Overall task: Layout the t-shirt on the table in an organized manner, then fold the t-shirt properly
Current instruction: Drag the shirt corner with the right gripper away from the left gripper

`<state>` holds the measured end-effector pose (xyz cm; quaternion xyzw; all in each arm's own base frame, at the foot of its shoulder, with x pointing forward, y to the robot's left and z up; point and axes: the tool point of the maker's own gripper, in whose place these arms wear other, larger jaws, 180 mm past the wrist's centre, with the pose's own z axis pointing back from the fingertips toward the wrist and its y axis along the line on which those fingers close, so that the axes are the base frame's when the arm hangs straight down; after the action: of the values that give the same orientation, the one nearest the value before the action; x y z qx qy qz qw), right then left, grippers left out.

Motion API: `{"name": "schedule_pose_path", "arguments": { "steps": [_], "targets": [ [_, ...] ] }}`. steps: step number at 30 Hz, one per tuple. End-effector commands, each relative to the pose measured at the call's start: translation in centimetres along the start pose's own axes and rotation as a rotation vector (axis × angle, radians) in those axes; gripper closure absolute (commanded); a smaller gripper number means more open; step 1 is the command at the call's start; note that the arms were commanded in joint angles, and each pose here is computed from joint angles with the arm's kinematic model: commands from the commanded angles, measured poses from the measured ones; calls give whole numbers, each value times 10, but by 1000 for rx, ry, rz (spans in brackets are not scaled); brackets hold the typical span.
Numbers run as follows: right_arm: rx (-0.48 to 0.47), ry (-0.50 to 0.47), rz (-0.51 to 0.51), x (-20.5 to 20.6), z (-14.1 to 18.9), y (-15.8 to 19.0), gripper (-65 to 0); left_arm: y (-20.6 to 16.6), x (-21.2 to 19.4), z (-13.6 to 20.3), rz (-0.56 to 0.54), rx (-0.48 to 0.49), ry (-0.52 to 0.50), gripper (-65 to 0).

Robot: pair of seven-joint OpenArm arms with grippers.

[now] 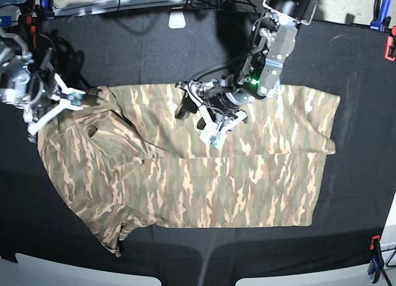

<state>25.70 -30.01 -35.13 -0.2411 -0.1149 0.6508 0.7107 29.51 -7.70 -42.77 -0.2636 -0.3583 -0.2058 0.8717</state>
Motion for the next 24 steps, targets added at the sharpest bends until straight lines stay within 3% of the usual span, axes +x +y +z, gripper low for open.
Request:
{"name": "schedule_pose_path", "arguments": {
  "steps": [1,7,10,14,20,24],
  "targets": [
    [-41,8,1,-5,5,-15,-236,1,-2,-1,-7,9,27,-335],
    [-10,11,-13,-8,0,-8,-235,0,-2,-1,-7,9,27,-335],
    [57,8,8,-10,-3,5,-235,0,-2,-1,-7,9,27,-335],
    [128,-53,-78,4,-3,18,-235,0,-2,-1,-7,9,27,-335],
    [98,-62,-156,22,-9,17,-232,0,-2,-1,-7,9,27,-335],
    [100,-61,-159,24,-10,18,-158,1,-2,-1,-7,9,27,-335]
  ]
}}
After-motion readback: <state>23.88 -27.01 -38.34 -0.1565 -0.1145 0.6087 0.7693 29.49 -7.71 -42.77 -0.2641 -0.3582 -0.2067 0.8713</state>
